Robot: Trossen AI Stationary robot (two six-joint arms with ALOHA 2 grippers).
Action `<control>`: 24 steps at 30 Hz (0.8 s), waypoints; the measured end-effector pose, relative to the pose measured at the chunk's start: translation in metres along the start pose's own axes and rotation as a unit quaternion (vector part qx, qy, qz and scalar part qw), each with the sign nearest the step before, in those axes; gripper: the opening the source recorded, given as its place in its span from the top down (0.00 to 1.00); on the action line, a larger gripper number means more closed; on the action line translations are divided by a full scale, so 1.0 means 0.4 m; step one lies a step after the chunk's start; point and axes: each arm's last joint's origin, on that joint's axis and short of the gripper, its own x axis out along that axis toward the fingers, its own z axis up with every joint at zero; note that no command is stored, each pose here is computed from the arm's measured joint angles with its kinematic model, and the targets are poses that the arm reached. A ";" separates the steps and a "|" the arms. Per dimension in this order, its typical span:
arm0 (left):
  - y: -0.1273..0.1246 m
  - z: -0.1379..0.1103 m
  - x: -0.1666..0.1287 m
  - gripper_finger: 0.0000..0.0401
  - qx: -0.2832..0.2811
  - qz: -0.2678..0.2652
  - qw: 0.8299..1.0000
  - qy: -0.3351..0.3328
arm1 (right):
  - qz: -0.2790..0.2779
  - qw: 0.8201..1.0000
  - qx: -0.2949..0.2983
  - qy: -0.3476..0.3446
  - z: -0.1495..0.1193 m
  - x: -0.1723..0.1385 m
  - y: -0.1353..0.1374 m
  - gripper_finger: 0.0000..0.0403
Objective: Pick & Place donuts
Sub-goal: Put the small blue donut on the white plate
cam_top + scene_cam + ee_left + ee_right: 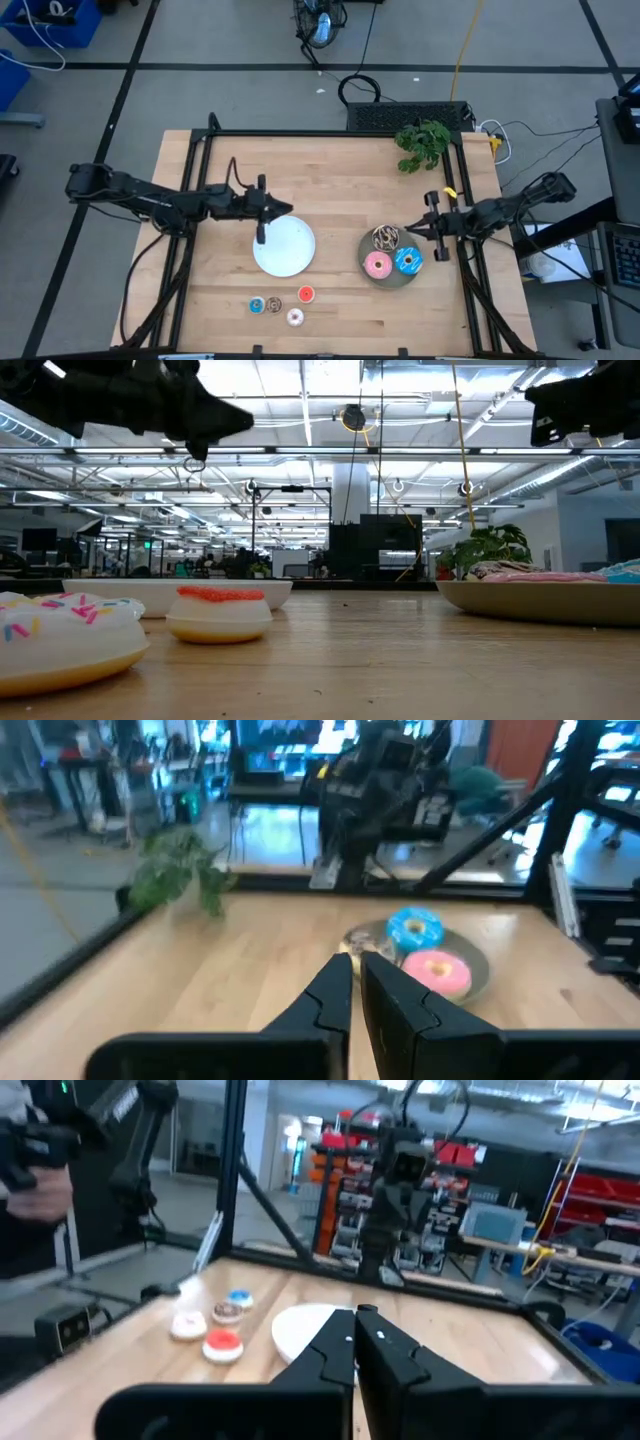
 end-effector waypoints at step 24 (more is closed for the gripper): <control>0.015 -0.013 -0.006 0.92 0.005 0.060 0.998 0.034 | -0.046 0.996 -0.024 -0.073 -0.001 -0.009 -0.008 1.00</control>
